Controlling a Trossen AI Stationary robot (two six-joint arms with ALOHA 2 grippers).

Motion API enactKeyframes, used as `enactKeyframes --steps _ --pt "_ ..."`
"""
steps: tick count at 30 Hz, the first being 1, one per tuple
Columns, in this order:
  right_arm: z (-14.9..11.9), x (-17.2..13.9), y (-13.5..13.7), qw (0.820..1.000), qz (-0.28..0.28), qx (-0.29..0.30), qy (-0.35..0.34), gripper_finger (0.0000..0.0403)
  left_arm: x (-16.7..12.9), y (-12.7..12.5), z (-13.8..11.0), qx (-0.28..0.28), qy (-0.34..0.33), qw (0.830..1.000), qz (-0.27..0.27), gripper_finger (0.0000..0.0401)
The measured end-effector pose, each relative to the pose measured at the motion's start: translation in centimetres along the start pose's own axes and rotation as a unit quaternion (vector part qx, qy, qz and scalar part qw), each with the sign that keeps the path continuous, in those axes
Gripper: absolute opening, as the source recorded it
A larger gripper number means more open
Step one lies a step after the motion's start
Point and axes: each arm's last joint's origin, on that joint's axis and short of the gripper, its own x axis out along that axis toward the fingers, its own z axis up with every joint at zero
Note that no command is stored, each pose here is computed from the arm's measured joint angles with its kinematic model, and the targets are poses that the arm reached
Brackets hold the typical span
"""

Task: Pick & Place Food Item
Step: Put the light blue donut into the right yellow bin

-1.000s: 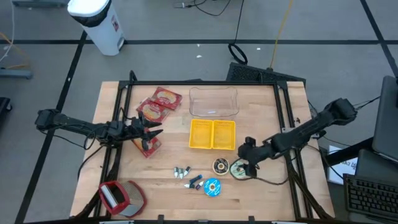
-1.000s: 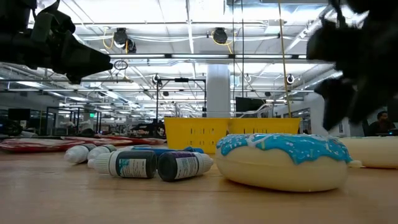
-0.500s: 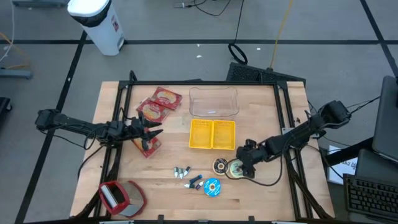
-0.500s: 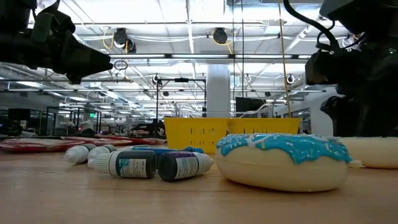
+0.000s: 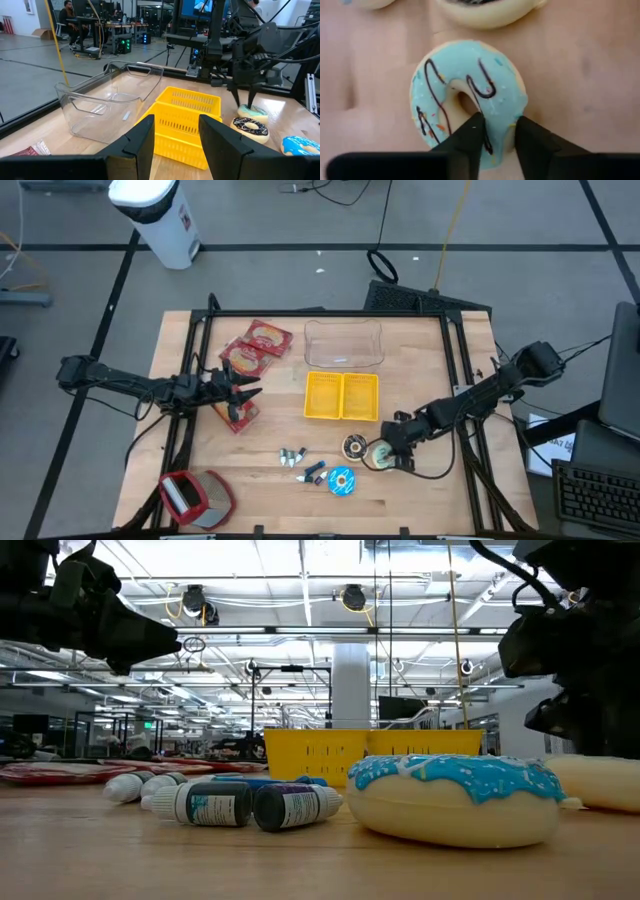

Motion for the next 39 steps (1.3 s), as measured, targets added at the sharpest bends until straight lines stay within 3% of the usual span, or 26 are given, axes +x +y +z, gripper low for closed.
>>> enactKeyframes --steps 8,14,17,20,25,39 --pt "0.3 -2.9 0.8 0.997 0.071 -0.009 -0.034 0.0016 0.0 0.0 0.0 0.0 0.0 1.0 0.0 0.0152" --pt "1.3 -6.1 1.6 0.982 0.097 -0.045 -0.158 0.0016 0.0 0.0 0.0 0.0 0.0 1.0 0.0 0.0152" --pt "2.0 -7.4 1.7 0.964 0.052 -0.078 -0.25 0.0018 0.0 0.0 0.0 0.0 0.0 1.0 0.0 0.0152" --pt "2.7 -8.1 1.5 0.937 -0.032 -0.108 -0.332 0.0018 0.0 0.0 0.0 0.0 0.0 1.0 0.0 0.0152" --pt "4.2 -7.8 0.1 0.898 -0.153 -0.102 -0.4 0.0019 0.0 0.0 0.0 0.0 0.0 1.0 0.0 0.0152" --pt "6.7 -3.2 -6.5 0.897 -0.287 -0.05 -0.332 0.002 0.0 0.0 0.0 0.0 0.0 1.0 0.0 0.0152"
